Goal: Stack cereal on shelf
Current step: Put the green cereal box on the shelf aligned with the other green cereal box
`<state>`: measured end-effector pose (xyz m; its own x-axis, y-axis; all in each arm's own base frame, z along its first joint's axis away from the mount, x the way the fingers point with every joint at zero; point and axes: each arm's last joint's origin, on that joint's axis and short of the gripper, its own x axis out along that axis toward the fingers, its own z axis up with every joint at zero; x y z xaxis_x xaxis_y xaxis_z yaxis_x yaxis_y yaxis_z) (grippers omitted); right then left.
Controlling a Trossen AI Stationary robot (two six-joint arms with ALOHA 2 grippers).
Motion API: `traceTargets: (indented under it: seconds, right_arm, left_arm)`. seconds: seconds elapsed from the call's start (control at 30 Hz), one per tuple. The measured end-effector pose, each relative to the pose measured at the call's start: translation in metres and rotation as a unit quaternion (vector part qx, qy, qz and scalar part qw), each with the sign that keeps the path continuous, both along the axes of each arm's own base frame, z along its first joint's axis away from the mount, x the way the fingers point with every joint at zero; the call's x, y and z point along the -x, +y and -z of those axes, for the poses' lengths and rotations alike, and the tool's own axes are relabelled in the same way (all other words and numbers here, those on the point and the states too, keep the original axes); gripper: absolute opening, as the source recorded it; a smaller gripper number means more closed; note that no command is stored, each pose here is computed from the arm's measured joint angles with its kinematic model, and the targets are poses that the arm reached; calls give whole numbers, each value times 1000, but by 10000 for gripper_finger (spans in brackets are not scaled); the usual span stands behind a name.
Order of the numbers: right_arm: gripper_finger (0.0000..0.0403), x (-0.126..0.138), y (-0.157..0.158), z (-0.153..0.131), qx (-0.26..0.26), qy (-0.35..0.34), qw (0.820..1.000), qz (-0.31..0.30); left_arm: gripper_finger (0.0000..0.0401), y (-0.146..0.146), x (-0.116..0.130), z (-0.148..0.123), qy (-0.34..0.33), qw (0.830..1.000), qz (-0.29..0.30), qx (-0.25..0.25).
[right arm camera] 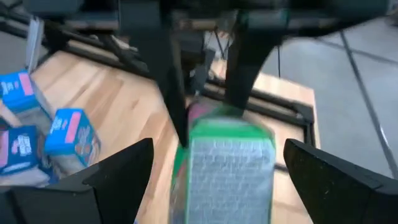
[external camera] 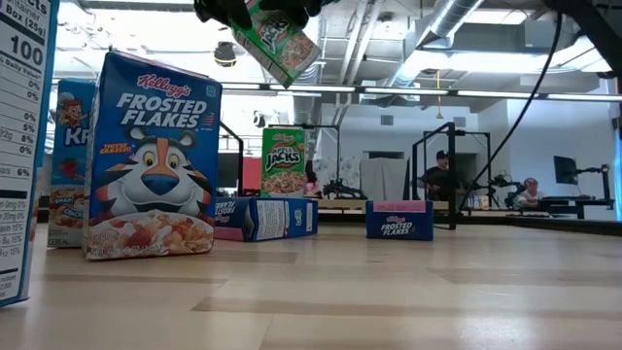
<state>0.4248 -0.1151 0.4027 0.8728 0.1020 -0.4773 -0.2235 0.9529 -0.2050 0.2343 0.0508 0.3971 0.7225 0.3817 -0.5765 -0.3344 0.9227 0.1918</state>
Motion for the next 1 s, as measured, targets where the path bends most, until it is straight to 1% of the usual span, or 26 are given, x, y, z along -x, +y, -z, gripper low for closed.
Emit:
traceTargets:
  seconds: [0.07, 0.17, 0.3, 0.47, 0.8, 1.0]
  right_arm:
    - [383, -5, -1, 3, -2, -7, 1000, -4]
    - [382, -6, -3, 7, -12, 5, 1000, 1]
    - [373, -6, -2, 3, -6, -10, 1000, -1]
    - [363, -3, -7, 2, -11, -10, 1000, 6]
    - [345, -3, -7, 4, -15, -1, 1000, 5]
    - [334, -2, -7, 5, -15, 3, 1000, 5]
  left_arm:
    - [110, 0, 0, 0, 0, 1000, 2, 1]
    - [110, 0, 0, 0, 0, 1000, 2, 1]
    - [110, 0, 0, 0, 3, 1000, 4, -1]
    - [110, 0, 0, 1, 6, 1000, 6, -4]
    - [110, 2, -13, 12, 37, 999, 20, -9]
    - [110, 2, -12, 12, 41, 999, 18, -7]
